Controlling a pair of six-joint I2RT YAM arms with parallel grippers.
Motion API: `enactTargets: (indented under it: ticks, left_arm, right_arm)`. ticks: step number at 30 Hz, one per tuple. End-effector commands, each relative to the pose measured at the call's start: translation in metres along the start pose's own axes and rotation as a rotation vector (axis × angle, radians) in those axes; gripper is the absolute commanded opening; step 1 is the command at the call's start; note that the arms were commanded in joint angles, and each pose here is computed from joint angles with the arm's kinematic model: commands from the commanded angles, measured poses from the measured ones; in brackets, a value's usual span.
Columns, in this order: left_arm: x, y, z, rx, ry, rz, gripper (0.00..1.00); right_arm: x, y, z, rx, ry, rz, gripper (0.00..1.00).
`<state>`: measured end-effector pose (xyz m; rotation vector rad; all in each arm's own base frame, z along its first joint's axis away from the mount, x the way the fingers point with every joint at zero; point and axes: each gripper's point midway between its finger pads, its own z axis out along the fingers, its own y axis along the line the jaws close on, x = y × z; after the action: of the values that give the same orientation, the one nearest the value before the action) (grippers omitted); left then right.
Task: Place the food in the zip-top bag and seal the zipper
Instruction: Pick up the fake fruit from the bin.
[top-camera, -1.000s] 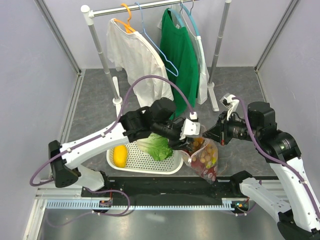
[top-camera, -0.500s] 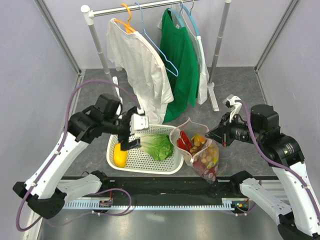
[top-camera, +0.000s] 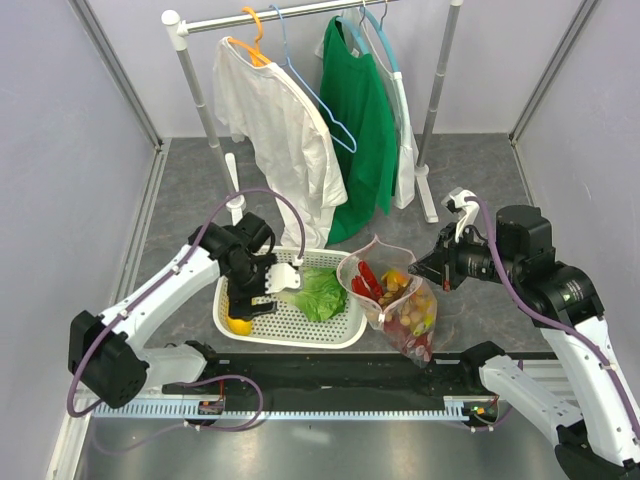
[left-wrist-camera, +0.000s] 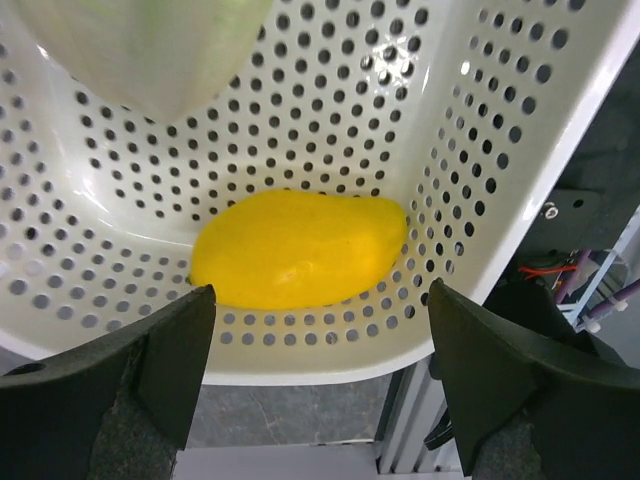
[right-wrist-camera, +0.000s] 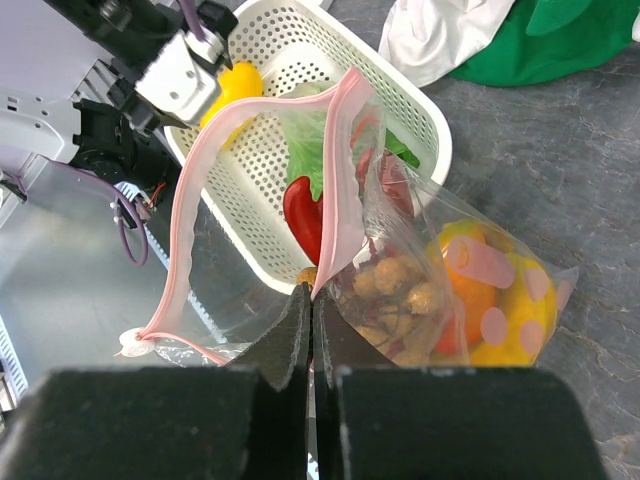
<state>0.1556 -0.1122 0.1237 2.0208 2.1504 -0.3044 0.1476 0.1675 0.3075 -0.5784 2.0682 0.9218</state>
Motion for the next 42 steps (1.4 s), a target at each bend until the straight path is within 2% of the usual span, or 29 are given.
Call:
enactTargets:
  ticks: [1,5,7,12,14,19,23,26,29,32,35,37,39,42]
  left_arm:
    - [0.032,0.013,0.012,-0.066,0.15,0.011,0.91]
    - [0.05,0.024,0.018,-0.108,0.252,0.024,0.88]
    - [0.055,0.028,0.019,-0.126,0.281,0.037,0.87]
    - [0.066,0.028,0.028,-0.108,0.332,0.071,0.79]
    - [0.067,0.029,0.033,-0.105,0.333,0.078,0.74]
    - [0.066,0.031,0.046,-0.082,0.33,0.079,0.68]
    - [0.041,0.041,0.047,-0.1,0.23,0.037,0.66]
    - [0.005,0.053,0.03,-0.13,0.098,-0.019,0.67]
    - [-0.004,0.051,0.025,-0.132,0.053,-0.046,0.75]
    - [-0.003,0.045,0.023,-0.124,0.043,-0.094,0.85]
    - [-0.009,0.04,0.015,-0.132,0.0,-0.216,0.88]
    - [-0.016,0.032,0.009,-0.123,-0.049,-0.353,0.91]
    - [-0.024,0.025,0.002,-0.127,-0.091,-0.494,0.92]
    - [-0.02,0.023,0.004,-0.146,-0.074,-0.619,0.9]
  right_arm:
    - [-0.011,0.001,-0.002,0.003,-0.025,-0.033,0.0]
    - [-0.011,0.001,0.001,-0.004,-0.019,-0.029,0.0]
    - [-0.011,0.0,0.002,-0.005,-0.017,-0.028,0.0]
    - [-0.011,0.0,0.003,-0.006,-0.019,-0.02,0.0]
    - [-0.012,0.0,0.004,-0.008,-0.015,-0.023,0.0]
    - [-0.013,0.0,0.002,-0.004,-0.019,-0.024,0.0]
    - [-0.014,0.0,0.003,-0.002,-0.018,-0.02,0.0]
    - [-0.014,0.0,0.003,0.0,-0.02,-0.02,0.0]
    - [-0.013,0.0,0.002,0.001,-0.015,-0.026,0.0]
    - [-0.012,-0.001,0.002,0.003,-0.014,-0.024,0.0]
    - [-0.011,-0.001,0.001,0.006,-0.016,-0.026,0.0]
    - [-0.01,-0.001,0.0,0.008,-0.018,-0.026,0.0]
    - [-0.009,-0.002,-0.001,0.015,-0.018,-0.027,0.0]
    - [-0.007,-0.003,0.0,0.014,-0.014,-0.024,0.0]
